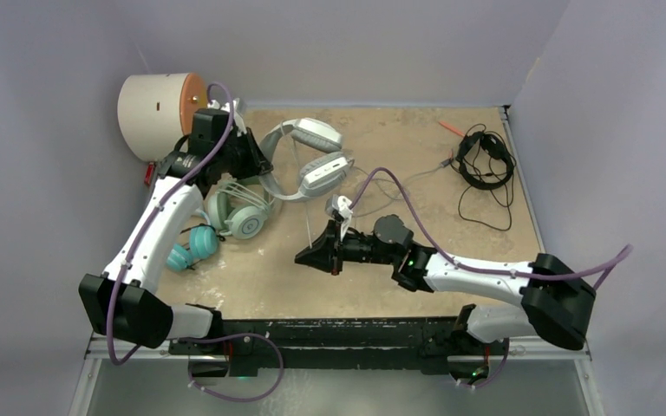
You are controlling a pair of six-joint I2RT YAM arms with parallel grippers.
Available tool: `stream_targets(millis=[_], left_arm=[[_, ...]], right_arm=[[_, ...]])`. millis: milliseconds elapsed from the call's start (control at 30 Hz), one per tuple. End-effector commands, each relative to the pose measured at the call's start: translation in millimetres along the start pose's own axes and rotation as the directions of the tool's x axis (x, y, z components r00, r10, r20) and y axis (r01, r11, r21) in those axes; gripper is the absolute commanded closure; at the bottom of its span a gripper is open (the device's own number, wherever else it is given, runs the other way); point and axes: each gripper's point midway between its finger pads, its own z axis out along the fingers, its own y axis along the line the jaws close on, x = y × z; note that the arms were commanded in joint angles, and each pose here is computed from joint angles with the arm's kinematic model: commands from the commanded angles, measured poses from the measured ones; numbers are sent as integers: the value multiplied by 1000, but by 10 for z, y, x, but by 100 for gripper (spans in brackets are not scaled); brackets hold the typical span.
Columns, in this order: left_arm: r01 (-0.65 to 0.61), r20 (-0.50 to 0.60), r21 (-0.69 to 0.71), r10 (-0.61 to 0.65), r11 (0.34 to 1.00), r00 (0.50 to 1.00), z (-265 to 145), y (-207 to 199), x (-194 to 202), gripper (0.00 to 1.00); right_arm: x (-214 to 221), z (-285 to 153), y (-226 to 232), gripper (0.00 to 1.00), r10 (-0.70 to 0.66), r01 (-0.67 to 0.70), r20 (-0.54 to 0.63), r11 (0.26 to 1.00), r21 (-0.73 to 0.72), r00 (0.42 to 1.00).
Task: Wrap the headphones
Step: Wrap the headphones cable around the headphones.
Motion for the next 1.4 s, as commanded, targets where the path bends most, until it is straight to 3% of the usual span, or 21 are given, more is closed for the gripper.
stream_targets(millis=[0,200,333,467,633,800,1000,1233,1367], left_arm=[[-96,237,-179,138,979,962,-148,258,-518,100],[-213,251,-352,311,912,917,-209,364,-411,100],[-292,221,-398,400,870,890,-151,335,-262,100],[-312,199,-400,414,862,888,-114,358,-177,100],[-357,151,-417,451,836,880,-65,413,-65,100],[-387,86,-442,468,809,880,-21,496,48,100],[-385,15,-399,426,832,905,132,524,270,100],[-438,-117,-434,433,787,894,224,712,448,100],[-461,-151,-410,440,787,885,244,714,513,100]], right_arm=[[-119,-28,201,100,12,-14,-84,1000,-20,996],[-245,-26,41,100,33,-17,-136,993,118,990],[-382,35,-3,100,77,-62,-97,988,143,992],[-513,105,-41,100,150,-145,-23,980,134,988],[-724,54,-273,90,208,-218,70,957,192,976],[-846,51,-403,90,235,-242,57,949,204,970],[-957,111,-372,91,287,-297,88,944,140,954],[-1215,-39,-463,91,211,-221,71,954,205,975],[-1185,-106,-482,92,143,-126,-56,962,244,988]])
